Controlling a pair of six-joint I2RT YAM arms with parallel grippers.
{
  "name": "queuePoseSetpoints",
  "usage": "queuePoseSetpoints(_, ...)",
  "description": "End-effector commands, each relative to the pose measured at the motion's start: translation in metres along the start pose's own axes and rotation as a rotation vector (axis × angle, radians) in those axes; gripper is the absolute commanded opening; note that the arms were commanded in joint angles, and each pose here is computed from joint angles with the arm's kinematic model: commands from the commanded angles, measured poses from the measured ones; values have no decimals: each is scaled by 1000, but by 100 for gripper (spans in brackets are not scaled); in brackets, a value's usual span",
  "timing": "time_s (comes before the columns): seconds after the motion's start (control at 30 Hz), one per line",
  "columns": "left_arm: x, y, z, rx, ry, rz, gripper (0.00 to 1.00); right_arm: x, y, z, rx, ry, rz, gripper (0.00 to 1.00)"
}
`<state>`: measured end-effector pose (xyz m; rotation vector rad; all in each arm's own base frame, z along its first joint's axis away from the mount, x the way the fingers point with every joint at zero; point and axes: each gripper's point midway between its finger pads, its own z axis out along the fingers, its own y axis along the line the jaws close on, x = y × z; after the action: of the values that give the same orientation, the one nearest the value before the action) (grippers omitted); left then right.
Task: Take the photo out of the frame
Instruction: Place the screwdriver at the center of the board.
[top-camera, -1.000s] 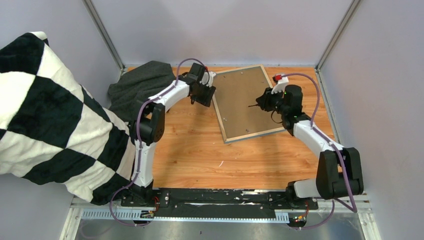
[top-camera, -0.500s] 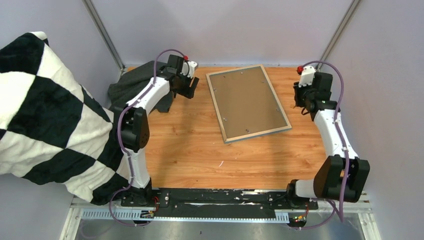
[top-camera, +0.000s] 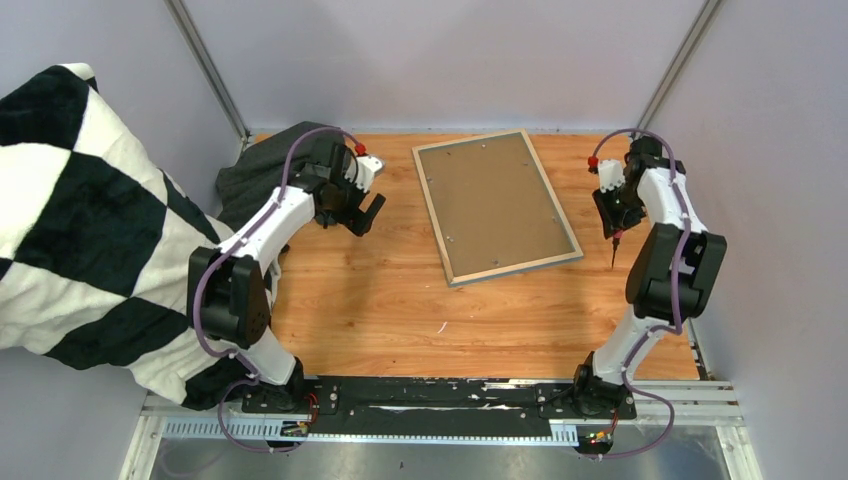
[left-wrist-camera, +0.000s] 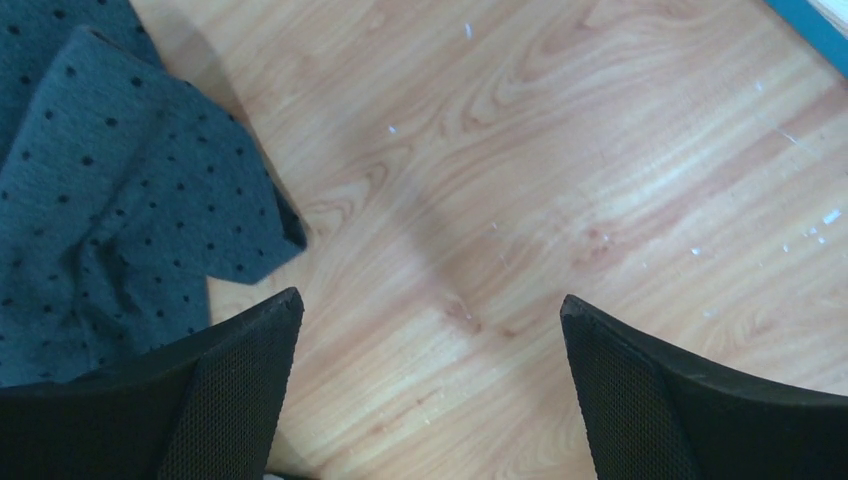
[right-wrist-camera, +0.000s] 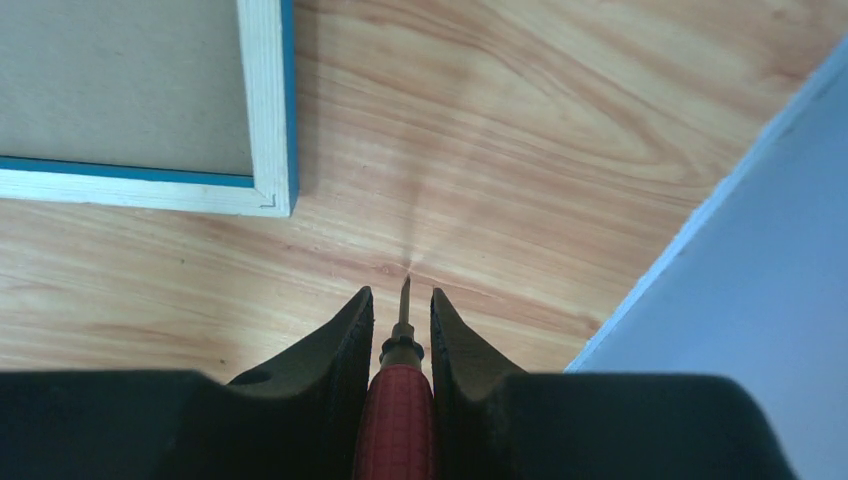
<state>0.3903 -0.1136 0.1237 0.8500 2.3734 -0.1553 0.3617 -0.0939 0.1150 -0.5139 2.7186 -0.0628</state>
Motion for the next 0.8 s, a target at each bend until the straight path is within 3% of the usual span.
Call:
queuePoseSetpoints(0.0, 15, -13, -15, 37, -13, 45, 100, 31, -3, 17, -78, 194, -3, 0)
queuePoseSetpoints(0.07, 22, -19, -19, 50, -16, 47, 100, 28, -8, 32, -84, 222, 45, 0)
queuePoseSetpoints(0.17, 31, -27, -24, 78, -16, 59, 100, 19, -13, 52, -90, 228, 115, 12)
queuePoseSetpoints(0.57, 53, -41, -27, 121, 5, 94, 100, 6, -27, 107, -22, 177, 264, 19)
queuePoseSetpoints(0.7, 52, -41, -27, 123, 2, 89, 100, 11, -25, 113, -16, 184, 280, 28)
queuePoseSetpoints(0.77, 52, -41, -26, 125, 4, 90, 100, 12, -25, 114, -7, 184, 284, 37)
